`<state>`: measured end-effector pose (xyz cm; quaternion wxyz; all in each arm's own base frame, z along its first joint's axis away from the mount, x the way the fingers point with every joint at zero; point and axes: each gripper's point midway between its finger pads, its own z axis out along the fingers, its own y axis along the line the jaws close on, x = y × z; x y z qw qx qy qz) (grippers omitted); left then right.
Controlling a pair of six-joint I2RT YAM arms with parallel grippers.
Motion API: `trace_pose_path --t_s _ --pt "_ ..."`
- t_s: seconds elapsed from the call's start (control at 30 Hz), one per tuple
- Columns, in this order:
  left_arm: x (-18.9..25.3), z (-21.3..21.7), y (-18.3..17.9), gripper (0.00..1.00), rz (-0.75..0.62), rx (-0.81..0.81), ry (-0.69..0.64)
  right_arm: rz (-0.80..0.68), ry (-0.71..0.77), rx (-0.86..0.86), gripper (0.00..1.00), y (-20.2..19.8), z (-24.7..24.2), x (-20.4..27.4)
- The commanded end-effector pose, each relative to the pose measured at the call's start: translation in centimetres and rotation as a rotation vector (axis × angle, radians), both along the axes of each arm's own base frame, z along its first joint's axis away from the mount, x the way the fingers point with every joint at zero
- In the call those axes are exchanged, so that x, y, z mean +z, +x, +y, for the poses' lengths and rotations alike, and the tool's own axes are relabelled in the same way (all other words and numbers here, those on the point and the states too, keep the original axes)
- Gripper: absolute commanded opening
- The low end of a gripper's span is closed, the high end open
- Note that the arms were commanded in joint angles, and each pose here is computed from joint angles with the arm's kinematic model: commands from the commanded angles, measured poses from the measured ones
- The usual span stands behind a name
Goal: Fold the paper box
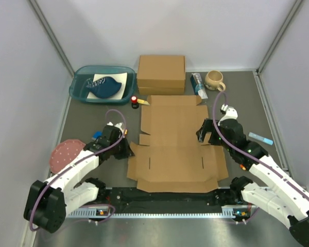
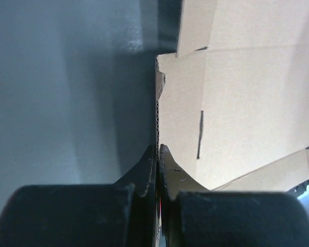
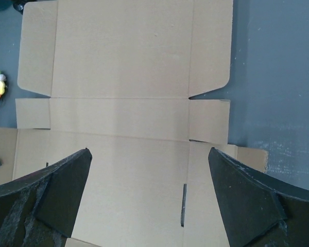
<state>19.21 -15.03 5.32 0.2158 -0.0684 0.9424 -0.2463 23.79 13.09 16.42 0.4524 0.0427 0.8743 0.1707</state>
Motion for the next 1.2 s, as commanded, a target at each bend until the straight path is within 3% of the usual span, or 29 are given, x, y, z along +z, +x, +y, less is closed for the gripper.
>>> trace_pose_path --t_s 0.0,0.17,0.37,0.47,0.73,0.97,1.17 --pt "5.8 -2.0 2.6 0.00 -0.207 -0.121 -0.074 -0.056 0.055 0.013 0.98 0.3 0.6 3.2" --pt "17.1 -4.3 6.0 0.00 -0.507 -0.217 -0.129 -0.127 0.094 0.019 0.98 0.3 0.6 7.1" --pt "26.4 -6.1 5.7 0.00 -0.758 -0.331 -0.160 -0.250 0.153 0.019 0.97 -1.0 -0.4 13.0" --pt "29.1 -6.6 4.9 0.00 -0.840 -0.378 -0.173 -0.320 0.187 0.022 0.97 -2.1 -1.1 16.2" --pt "35.8 -7.5 2.5 0.00 -1.030 -0.546 -0.225 -0.406 0.207 0.012 0.96 -4.4 -3.0 19.3" --pt "39.2 -10.1 2.8 0.00 -1.067 -0.712 -0.275 -0.402 0.210 0.012 0.96 -5.2 -3.5 19.0" --pt "39.3 -13.2 4.8 0.00 -0.915 -0.874 -0.320 -0.399 0.211 0.024 0.96 -5.8 -3.6 19.3"
